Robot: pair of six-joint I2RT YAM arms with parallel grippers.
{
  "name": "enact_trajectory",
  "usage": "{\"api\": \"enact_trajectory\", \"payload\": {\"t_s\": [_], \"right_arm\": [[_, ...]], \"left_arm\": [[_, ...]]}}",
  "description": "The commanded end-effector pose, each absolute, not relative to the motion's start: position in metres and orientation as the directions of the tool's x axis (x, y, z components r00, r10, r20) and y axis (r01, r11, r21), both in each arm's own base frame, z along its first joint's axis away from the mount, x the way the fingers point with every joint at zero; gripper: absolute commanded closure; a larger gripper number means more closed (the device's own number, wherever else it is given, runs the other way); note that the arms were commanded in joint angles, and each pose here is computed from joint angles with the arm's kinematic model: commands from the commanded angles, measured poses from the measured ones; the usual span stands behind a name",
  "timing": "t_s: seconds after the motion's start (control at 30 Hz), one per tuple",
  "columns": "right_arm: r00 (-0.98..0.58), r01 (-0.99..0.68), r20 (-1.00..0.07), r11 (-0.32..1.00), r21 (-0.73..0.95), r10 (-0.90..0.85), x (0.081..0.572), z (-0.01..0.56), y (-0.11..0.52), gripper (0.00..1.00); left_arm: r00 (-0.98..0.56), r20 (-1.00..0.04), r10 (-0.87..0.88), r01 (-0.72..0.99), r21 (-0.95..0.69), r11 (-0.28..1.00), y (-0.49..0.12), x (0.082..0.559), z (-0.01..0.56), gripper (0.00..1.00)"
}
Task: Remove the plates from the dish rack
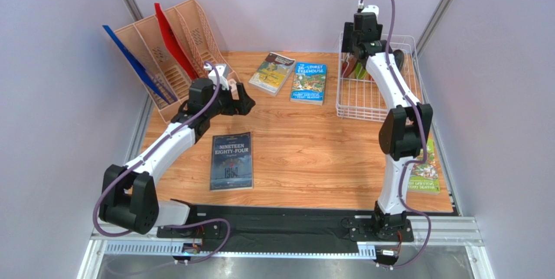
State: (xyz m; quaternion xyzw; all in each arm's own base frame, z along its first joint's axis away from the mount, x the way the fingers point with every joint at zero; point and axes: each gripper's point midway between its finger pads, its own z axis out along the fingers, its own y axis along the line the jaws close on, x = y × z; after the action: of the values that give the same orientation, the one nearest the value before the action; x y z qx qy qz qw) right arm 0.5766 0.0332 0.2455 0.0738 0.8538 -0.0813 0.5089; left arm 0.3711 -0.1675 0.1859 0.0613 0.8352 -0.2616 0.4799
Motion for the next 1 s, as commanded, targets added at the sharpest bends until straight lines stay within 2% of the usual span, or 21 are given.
{"api": "enact_trajectory", "payload": {"t_s": [0.0,0.1,0.17,0.5,0.7,0.73,0.83,0.9,0.93,0.97], "right_arm": [[-0.445,0.22,-0.895,0.973,-0.075,0.032,0.6,0.252,0.03,0.27],[-0.456,0.236,-0.889,0.968,-0.085,0.033,0.61,0.24,0.026,0.28],[-0.464,0.247,-0.885,0.964,-0.096,0.031,0.614,0.233,0.024,0.34],[-0.511,0.264,-0.858,0.959,-0.1,0.052,0.631,0.189,0.011,0.33],[-0.549,0.234,-0.836,0.965,-0.119,0.03,0.639,0.157,0.012,0.4],[-0.546,0.218,-0.837,0.97,-0.111,0.027,0.641,0.156,0.015,0.45],[-0.554,0.202,-0.832,0.972,-0.117,0.015,0.644,0.149,0.016,0.52],[-0.553,0.201,-0.833,0.971,-0.125,0.007,0.646,0.149,0.016,0.65],[-0.552,0.205,-0.834,0.97,-0.131,0.004,0.646,0.15,0.014,0.76],[-0.555,0.205,-0.832,0.969,-0.141,-0.003,0.646,0.149,0.013,0.81]], "left_arm": [[-0.425,-0.892,-0.154,0.366,-0.325,0.872,-0.169,0.394,0.215,0.0],[-0.436,-0.889,-0.14,0.366,-0.317,0.875,-0.171,0.395,0.208,0.0],[-0.442,-0.887,-0.129,0.364,-0.309,0.878,-0.17,0.397,0.204,0.0],[-0.457,-0.882,-0.112,0.357,-0.297,0.886,-0.172,0.406,0.195,0.0],[-0.467,-0.878,-0.107,0.35,-0.295,0.889,-0.171,0.408,0.188,0.0],[-0.468,-0.877,-0.107,0.346,-0.293,0.891,-0.17,0.408,0.187,0.0],[-0.469,-0.877,-0.104,0.342,-0.288,0.895,-0.169,0.409,0.185,0.0],[-0.469,-0.877,-0.105,0.34,-0.289,0.895,-0.169,0.409,0.185,0.0],[-0.47,-0.876,-0.108,0.338,-0.292,0.895,-0.169,0.409,0.185,0.0],[-0.47,-0.876,-0.108,0.338,-0.292,0.895,-0.169,0.409,0.184,0.0]]}}
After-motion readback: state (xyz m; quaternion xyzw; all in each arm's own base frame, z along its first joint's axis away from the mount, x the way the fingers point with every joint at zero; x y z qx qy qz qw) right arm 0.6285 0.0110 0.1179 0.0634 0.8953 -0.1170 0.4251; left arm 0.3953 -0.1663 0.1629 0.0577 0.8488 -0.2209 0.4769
